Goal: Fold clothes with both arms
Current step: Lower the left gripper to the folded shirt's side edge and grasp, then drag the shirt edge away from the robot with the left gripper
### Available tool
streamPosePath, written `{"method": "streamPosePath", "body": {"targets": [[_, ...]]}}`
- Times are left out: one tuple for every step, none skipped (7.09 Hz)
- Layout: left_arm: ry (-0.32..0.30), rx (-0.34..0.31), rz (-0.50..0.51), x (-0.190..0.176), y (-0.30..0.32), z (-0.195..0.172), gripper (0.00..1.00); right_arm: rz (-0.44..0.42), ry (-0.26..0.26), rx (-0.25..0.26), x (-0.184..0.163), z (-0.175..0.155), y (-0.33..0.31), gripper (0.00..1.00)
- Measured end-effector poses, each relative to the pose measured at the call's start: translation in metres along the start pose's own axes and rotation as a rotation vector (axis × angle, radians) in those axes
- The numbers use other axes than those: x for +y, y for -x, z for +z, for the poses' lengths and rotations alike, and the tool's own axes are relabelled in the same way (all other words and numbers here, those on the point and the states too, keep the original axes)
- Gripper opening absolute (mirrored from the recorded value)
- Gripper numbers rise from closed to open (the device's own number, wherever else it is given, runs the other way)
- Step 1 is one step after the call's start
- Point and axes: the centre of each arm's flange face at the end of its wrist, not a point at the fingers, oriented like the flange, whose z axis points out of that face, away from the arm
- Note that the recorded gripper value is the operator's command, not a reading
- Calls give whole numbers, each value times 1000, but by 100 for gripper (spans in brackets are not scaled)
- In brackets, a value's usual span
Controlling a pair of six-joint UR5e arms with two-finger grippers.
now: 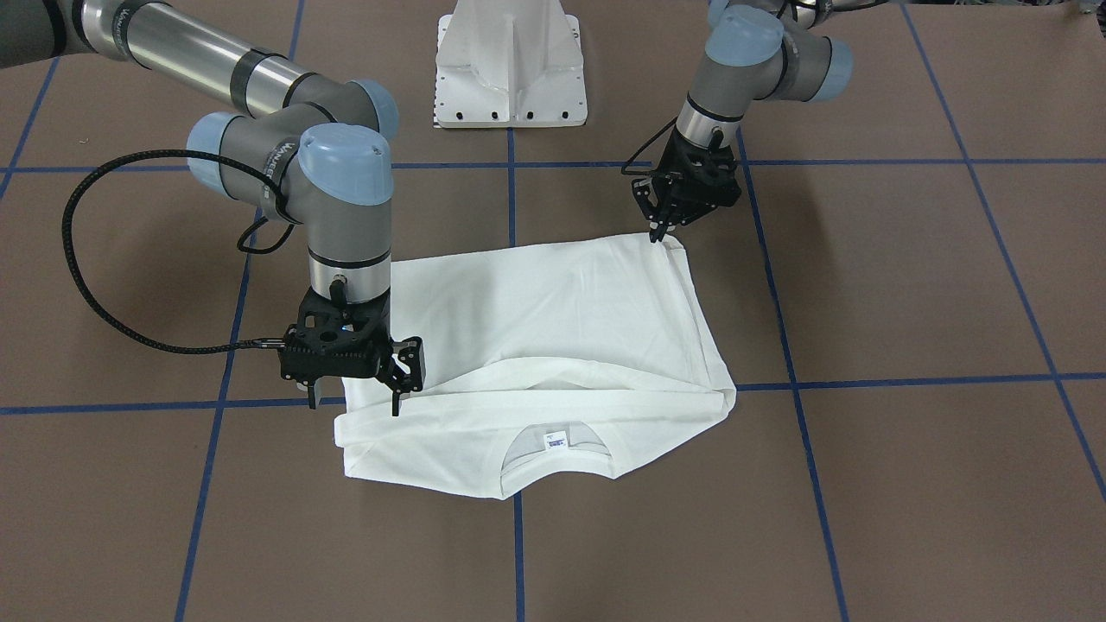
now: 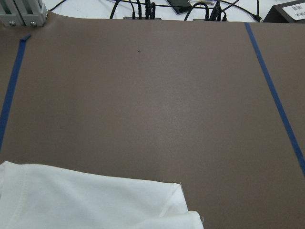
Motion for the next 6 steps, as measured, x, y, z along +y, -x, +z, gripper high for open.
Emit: {"method": "streamPosePath", "body": {"targets": [[-1, -15, 7, -1, 12, -3, 0, 0, 0, 0, 1, 0, 0, 100], [-16, -40, 34, -10, 31, -8, 0, 0, 1, 0, 1, 0, 0, 100], [-47, -74, 75, -30, 53, -13, 0, 0, 1, 1, 2, 1, 0, 100], [-87, -123, 118, -61, 81, -17, 0, -1, 1, 1, 2, 1, 0, 100], [-124, -187, 156, -95, 115, -18, 0, -1, 2, 1, 3, 1, 1, 100], [-157, -239, 182, -131, 142, -19, 0, 2, 2, -2, 5, 0, 2, 100]]}}
